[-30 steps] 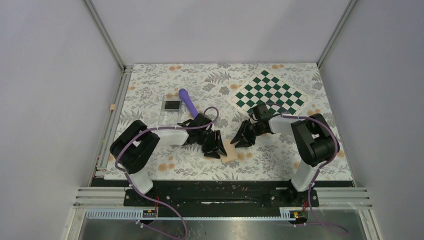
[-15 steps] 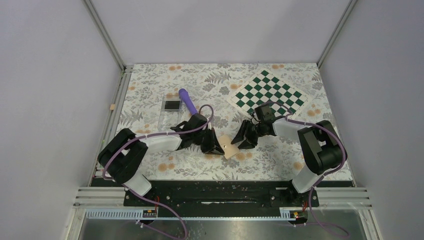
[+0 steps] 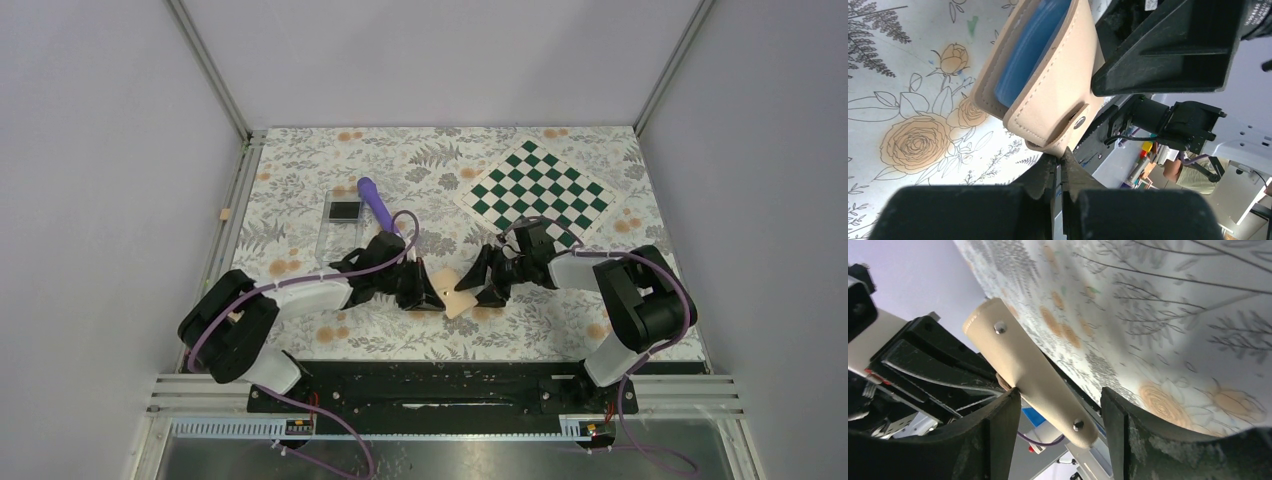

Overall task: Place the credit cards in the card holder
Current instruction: Open the card holder at the center of the board.

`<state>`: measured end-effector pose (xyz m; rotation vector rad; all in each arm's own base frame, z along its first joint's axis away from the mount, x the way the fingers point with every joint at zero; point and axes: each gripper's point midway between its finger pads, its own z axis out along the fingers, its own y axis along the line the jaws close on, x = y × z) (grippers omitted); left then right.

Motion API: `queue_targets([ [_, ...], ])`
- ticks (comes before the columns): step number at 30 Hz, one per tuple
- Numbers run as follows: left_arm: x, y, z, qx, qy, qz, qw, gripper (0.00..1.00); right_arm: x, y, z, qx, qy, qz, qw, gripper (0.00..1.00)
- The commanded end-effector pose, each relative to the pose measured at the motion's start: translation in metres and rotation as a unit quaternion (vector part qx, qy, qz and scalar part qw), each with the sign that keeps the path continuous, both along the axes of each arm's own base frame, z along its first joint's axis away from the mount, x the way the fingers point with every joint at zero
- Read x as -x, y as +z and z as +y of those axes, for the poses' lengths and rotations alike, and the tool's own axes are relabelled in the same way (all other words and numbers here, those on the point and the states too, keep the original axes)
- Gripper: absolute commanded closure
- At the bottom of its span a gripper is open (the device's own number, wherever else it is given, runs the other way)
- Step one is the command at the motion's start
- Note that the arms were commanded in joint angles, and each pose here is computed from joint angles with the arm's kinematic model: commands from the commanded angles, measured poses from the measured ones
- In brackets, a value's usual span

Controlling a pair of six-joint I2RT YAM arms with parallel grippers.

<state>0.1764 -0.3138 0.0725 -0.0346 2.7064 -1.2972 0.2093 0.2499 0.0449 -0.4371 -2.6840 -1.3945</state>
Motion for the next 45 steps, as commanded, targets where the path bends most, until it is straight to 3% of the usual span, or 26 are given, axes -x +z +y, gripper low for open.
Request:
queue_targets([
  [1,-0.002,0.035,-0.011,0.066,-0.021,-0.048,0.996,1.00,-0.009,0.035,0.020,-0.102,0.011,-0.035,0.994,0.34],
  [5,0.004,0.039,-0.008,0.069,-0.036,-0.055,0.995,1.00,-0.010,0.057,0.026,-0.160,0.011,-0.058,0.985,0.36],
  [9,0.005,0.044,-0.007,0.078,-0.039,-0.062,0.994,1.00,-0.003,0.076,0.027,-0.201,0.029,-0.076,0.976,0.46],
  [15,0.005,0.061,-0.006,0.082,-0.040,-0.083,0.992,1.00,0.016,0.086,0.021,-0.216,0.045,-0.085,0.972,0.57],
  [18,0.004,0.067,-0.002,0.074,-0.041,-0.095,0.992,1.00,0.024,0.089,0.017,-0.209,0.049,-0.092,0.972,0.69],
  [20,0.005,0.071,0.003,0.064,-0.037,-0.102,0.992,0.87,0.028,0.091,0.015,-0.201,0.052,-0.100,0.973,0.85],
  [23,0.005,0.082,0.013,0.049,-0.021,-0.122,0.991,0.48,0.032,0.091,0.009,-0.169,0.054,-0.125,0.976,1.00],
  [25,0.005,0.093,0.022,0.044,-0.003,-0.139,0.989,0.30,0.036,0.096,0.003,-0.135,0.057,-0.157,0.977,1.00],
  [28,0.006,0.114,0.031,0.053,0.030,-0.163,0.985,0.21,0.044,0.097,-0.013,-0.063,0.050,-0.173,0.982,1.00],
  [34,0.008,0.137,0.032,0.037,0.065,-0.180,0.981,0.20,0.050,0.102,-0.032,0.003,0.022,-0.184,0.983,1.00],
  [45,0.022,0.134,-0.022,-0.057,0.000,-0.168,0.984,0.22,0.062,0.097,-0.047,0.060,0.010,-0.159,0.985,1.00],
])
